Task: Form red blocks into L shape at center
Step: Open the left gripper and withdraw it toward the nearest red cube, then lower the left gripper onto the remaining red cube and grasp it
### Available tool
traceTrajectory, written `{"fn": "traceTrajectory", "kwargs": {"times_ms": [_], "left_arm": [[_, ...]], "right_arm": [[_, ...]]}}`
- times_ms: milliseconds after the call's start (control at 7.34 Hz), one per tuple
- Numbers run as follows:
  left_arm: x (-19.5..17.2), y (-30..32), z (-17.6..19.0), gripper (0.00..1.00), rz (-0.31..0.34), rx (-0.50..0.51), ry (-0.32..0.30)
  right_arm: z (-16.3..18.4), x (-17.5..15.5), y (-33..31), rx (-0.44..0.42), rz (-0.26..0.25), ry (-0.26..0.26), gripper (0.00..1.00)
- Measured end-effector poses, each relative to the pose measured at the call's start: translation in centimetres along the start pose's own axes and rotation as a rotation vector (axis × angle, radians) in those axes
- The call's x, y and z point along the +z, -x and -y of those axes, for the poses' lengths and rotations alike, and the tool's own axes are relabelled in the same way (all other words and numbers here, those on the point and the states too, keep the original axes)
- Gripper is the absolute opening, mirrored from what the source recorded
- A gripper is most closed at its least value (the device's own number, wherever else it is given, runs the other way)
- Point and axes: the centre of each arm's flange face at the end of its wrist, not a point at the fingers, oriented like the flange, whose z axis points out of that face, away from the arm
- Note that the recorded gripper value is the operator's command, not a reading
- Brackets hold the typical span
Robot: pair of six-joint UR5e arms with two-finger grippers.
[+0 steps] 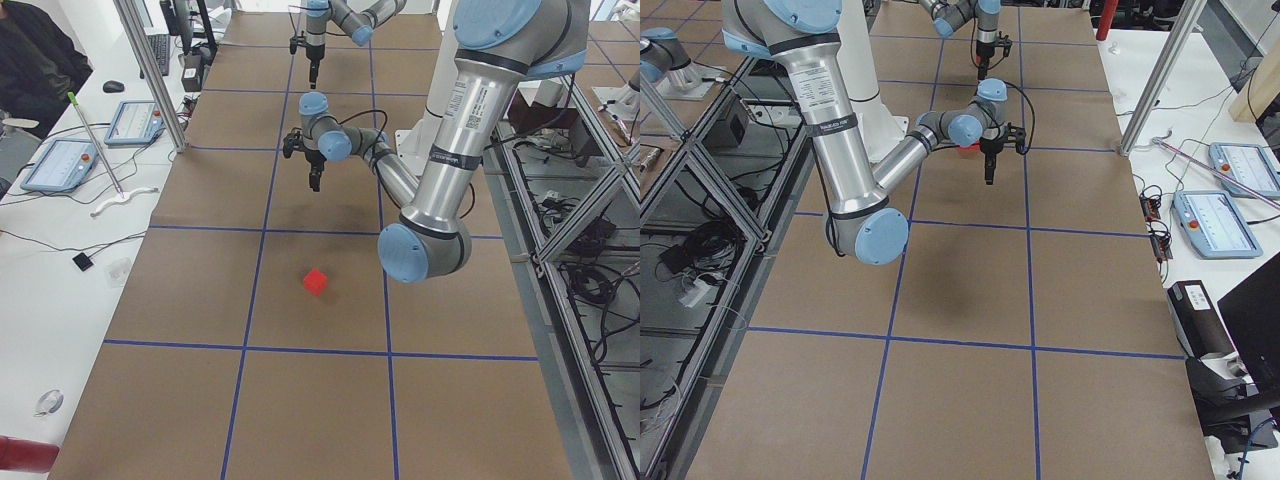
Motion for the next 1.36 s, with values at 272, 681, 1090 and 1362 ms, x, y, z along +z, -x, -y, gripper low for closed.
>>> {"fn": "traceTrajectory", "kwargs": {"times_ms": [272, 681, 1090, 1362], "left_arm": [[-1.1, 11.8, -2.3, 0.99, 0.086, 0.139, -0.001], [0.2, 20.0, -3.6, 0.99, 0.123, 0.331, 0.036], [3.0, 22.7, -4.5, 0.99, 0.092, 0.401, 0.114], [4.5, 23.8, -4.4, 0.99, 0.096, 0.388, 0.137]], "right_arm": [[0.0, -0.1, 0.0, 0.0, 0.001, -0.001, 0.99], [0.0, -0.1, 0.0, 0.001, 0.001, -0.002, 0.99], [0.0, 0.0, 0.0, 0.001, -0.001, -0.002, 0.99], [-0.1, 0.0, 0.1, 0.005, 0.0, -0.002, 0.99]]}}
